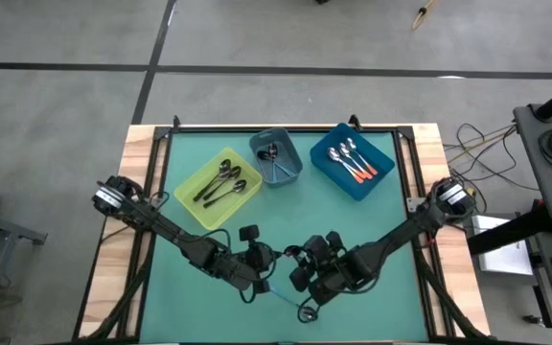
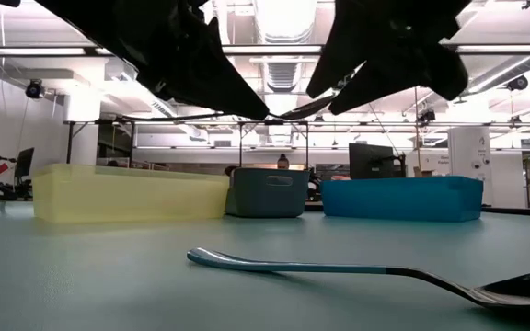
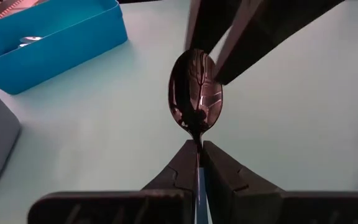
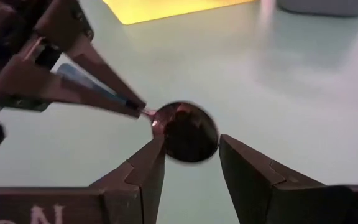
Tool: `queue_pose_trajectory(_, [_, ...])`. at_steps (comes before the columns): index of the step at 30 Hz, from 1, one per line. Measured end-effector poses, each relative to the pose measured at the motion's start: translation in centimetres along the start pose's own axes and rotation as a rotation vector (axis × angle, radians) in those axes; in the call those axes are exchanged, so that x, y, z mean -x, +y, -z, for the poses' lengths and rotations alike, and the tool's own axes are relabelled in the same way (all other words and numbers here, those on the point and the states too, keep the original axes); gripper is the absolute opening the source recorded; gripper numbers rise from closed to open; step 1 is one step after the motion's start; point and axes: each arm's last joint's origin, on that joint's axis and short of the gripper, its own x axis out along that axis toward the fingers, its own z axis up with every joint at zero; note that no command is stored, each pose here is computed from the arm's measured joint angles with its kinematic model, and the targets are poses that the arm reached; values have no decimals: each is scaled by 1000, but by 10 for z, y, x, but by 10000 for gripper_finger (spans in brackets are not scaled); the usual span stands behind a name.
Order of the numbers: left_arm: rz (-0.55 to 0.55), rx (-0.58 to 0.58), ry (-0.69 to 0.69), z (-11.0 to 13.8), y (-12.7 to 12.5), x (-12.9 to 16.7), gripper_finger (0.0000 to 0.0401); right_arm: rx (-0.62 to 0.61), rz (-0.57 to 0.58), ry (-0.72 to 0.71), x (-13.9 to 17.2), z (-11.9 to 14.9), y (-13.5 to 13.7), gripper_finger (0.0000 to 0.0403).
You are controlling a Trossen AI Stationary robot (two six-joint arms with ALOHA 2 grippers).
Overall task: Sort silverware by color (type)
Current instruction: Put the blue spoon into the dark blue bin
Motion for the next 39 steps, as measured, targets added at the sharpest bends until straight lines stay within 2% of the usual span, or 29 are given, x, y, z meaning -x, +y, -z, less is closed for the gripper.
queue_pose_trajectory(13, [5,27,-55,-6,-2,0,0,45,-25,-31,-5,-7,3,120])
queue_pose_trajectory(16, [-3,23,-61,-7,-2,0,0,52,-22,-39,-5,-7,3,98])
queue_pose_trajectory(23, [-8,15,-57,-6,-1,0,0,103,-20,-64,-5,-8,4,19])
queue_pose_trajectory(30, [-9,17,-59,-6,-1,0,5,156,-11,-80,-4,-8,4,13])
queue_pose_trajectory(39, [5,30,-69,-9,-1,1,64,296,-11,-48,-4,-7,3,11])
